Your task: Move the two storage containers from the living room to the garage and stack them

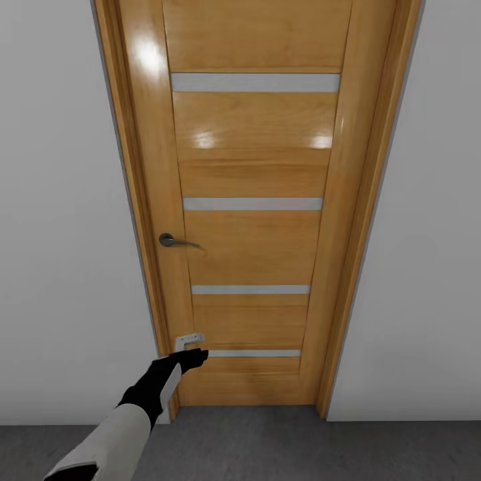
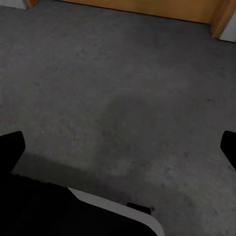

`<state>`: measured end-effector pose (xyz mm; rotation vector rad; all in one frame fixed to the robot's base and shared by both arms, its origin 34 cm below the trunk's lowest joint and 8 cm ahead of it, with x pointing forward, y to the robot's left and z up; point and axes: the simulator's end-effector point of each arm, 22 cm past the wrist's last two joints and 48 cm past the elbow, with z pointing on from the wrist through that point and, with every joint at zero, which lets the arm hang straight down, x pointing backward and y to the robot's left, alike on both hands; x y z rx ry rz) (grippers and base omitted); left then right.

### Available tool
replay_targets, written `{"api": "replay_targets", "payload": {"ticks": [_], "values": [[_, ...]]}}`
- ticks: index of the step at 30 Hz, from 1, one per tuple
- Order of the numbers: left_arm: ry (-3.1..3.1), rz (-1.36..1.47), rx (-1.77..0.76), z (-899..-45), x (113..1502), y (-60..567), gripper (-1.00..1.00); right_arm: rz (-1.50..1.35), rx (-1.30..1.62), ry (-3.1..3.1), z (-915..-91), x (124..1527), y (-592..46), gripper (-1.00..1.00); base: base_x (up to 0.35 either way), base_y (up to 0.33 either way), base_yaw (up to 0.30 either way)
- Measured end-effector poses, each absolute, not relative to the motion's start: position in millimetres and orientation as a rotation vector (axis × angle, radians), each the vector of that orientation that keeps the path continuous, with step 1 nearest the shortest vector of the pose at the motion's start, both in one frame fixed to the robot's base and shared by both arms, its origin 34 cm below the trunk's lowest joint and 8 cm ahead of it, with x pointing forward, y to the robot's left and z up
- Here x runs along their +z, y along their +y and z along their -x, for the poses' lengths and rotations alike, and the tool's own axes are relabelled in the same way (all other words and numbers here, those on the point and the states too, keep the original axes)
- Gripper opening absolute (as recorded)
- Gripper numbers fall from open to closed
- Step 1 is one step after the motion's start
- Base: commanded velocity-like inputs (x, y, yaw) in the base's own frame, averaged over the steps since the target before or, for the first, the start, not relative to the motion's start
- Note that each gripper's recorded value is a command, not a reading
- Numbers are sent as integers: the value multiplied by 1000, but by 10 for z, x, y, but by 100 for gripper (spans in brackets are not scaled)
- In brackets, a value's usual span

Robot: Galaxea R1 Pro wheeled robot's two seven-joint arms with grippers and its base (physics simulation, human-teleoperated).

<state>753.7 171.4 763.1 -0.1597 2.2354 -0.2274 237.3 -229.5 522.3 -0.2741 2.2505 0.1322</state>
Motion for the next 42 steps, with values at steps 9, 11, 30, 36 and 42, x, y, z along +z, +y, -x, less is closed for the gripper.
{"api": "replay_targets", "payload": {"ticks": [9,11,30,36,42], "values": [[2252,151,-247,-7623,7680,1638,100,277,134,2250,-2372,5223,-2290,100,0,0,0],[2250,152,-252,-7627,7687,1622,100,277,134,2250,-2372,5223,-2291,100,0,0,0],[2242,159,-253,-7637,7701,1651,100,267,123,2250,-2377,5224,-2313,100,97,0,0],[2241,160,-250,-7639,7700,1671,100,268,124,2250,-2376,5224,-2311,100,321,0,0],[2241,160,-249,-7641,7701,1677,100,269,125,2250,-2376,5224,-2309,100,327,0,0]]}}
